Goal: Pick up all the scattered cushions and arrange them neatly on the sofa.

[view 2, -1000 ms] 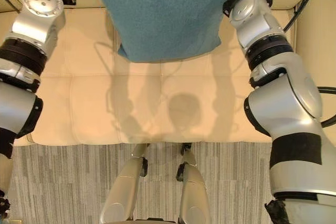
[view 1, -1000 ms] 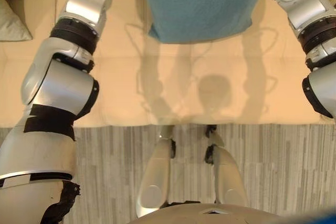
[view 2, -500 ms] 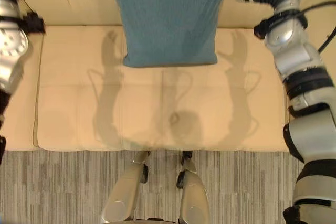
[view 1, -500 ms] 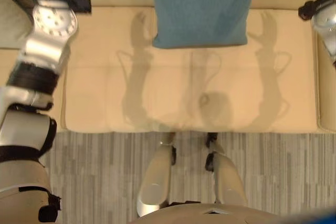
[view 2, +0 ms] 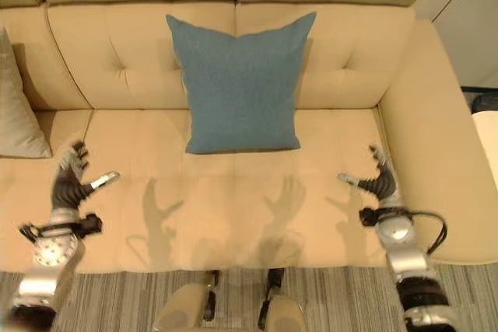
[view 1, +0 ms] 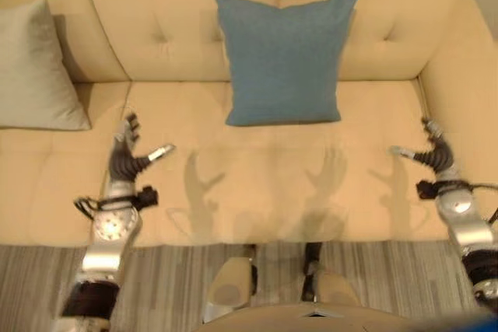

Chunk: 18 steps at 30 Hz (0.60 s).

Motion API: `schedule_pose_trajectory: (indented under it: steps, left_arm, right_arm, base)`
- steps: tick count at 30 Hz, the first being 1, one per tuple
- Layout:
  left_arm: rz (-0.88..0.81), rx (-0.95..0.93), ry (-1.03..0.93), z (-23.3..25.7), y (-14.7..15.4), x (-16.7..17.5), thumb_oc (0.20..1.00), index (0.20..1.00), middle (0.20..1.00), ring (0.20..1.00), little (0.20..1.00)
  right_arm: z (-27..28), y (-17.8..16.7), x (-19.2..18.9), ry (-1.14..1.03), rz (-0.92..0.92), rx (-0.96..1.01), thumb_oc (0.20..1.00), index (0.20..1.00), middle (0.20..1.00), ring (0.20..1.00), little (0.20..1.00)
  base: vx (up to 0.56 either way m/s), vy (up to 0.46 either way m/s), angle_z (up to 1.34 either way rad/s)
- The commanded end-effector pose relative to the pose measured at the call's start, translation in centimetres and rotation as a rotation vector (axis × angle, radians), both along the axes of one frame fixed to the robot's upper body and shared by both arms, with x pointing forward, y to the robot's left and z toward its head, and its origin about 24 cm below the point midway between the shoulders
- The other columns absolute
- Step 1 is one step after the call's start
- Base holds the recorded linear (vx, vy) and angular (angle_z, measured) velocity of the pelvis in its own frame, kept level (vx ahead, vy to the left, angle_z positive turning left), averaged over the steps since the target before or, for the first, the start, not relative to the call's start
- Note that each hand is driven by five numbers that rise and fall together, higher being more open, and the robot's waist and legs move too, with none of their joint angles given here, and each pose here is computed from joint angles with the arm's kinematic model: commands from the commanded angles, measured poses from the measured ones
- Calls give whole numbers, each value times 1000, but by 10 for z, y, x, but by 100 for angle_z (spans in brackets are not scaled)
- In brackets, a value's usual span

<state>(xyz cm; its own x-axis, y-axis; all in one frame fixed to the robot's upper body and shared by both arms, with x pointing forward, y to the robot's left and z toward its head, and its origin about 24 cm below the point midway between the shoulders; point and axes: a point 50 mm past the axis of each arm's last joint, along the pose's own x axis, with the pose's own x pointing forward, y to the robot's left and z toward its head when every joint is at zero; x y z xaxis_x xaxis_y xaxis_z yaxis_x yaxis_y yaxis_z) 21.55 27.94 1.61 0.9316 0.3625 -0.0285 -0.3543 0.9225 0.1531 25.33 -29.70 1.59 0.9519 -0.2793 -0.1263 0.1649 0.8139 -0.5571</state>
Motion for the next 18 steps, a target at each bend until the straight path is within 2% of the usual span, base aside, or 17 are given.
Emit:
schedule_pose_trajectory:
  steps: [1, 5, 6, 7, 11, 13, 15, 18]
  left_arm:
    - [-13, 7, 114, -22, 8, -3, 1000, 1000, 1000, 1000, 1000]
    - [52, -97, 469, -98, -4, -51, 1000, 1000, 1000, 1000, 1000]
    - [52, -97, 469, -98, -4, -51, 1000, 1000, 1000, 1000, 1000]
    - [65, -100, 630, -123, -7, -77, 1000, 1000, 1000, 1000, 1000]
    - [141, -157, 916, -160, -12, -127, 1000, 1000, 1000, 1000, 1000]
    - [137, -155, 995, -167, -15, -141, 1000, 1000, 1000, 1000, 1000]
    - [138, -155, 1018, -169, -15, -146, 1000, 1000, 1000, 1000, 1000]
    - [117, -150, 1021, -169, -16, -140, 1000, 1000, 1000, 1000, 1000]
  right_arm:
    - [-6, -2, 0, 68, 69, -98, 1000, 1000, 1000, 1000, 1000]
    - [-58, 7, -30, 280, 57, -53, 1000, 1000, 1000, 1000, 1000]
    - [-58, 7, -30, 280, 57, -53, 1000, 1000, 1000, 1000, 1000]
    - [-76, 8, -45, 370, 49, -55, 1000, 1000, 1000, 1000, 1000]
    - [-110, 12, -77, 532, 12, -15, 1000, 1000, 1000, 1000, 1000]
    - [-127, 12, -100, 649, -8, -8, 1000, 1000, 1000, 1000, 1000]
    - [-131, 12, -105, 669, -19, -3, 1000, 1000, 1000, 1000, 1000]
    - [-139, 13, -119, 715, -64, 37, 1000, 1000, 1000, 1000, 1000]
  base:
    - [35, -32, -4]
    - [24, -33, -3]
    - [4, -39, -3]
    - [12, -36, -4]
    - [-9, -64, -19]
    - [-40, -94, -8]
    - [-60, -66, 5]
    - [-171, -91, 6]
